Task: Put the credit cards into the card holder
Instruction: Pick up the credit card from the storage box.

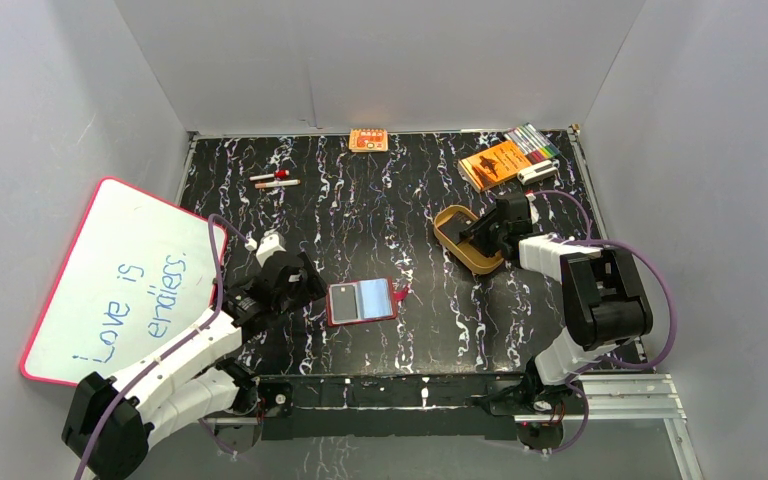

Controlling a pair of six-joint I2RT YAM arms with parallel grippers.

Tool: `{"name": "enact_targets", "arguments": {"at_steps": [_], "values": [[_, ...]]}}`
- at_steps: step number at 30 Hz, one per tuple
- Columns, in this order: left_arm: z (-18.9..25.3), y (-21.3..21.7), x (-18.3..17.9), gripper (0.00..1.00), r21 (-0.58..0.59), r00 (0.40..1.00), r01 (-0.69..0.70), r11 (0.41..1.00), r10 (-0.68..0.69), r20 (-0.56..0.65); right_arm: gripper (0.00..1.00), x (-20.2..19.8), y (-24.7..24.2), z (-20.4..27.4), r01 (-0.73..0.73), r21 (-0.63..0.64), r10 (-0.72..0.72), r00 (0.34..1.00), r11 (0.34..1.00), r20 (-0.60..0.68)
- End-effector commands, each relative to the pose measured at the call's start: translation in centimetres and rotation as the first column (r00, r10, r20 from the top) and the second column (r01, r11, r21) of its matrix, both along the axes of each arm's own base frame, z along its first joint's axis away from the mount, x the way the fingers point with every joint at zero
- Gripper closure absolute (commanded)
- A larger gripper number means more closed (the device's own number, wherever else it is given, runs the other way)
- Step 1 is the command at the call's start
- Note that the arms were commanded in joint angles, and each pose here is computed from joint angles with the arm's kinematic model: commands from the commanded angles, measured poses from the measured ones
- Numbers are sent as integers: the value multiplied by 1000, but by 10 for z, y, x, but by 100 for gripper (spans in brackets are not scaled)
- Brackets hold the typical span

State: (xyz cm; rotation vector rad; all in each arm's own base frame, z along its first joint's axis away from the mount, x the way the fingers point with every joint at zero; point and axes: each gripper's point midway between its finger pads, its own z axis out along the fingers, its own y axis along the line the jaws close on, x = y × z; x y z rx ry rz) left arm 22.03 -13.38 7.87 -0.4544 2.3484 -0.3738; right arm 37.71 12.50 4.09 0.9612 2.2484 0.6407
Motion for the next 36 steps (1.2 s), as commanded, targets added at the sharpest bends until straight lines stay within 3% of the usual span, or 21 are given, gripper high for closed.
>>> {"name": "enact_targets", "arguments": {"at_steps": [1,5,15,36], "values": [[-2,2,0,28,5,1000,-4,1000,4,0,52,11,1,18,-11,3,11,998,1000,59],[-3,2,-1,28,7,1000,-4,1000,4,-3,53,12,2,15,-18,7,17,999,1000,51],[-4,1,-1,28,3,1000,-3,1000,3,-6,68,8,0,18,-20,4,20,998,1000,65],[-5,-1,-2,30,-11,1000,-1,1000,1,-9,89,2,-3,39,-34,-5,34,992,999,119]]}}
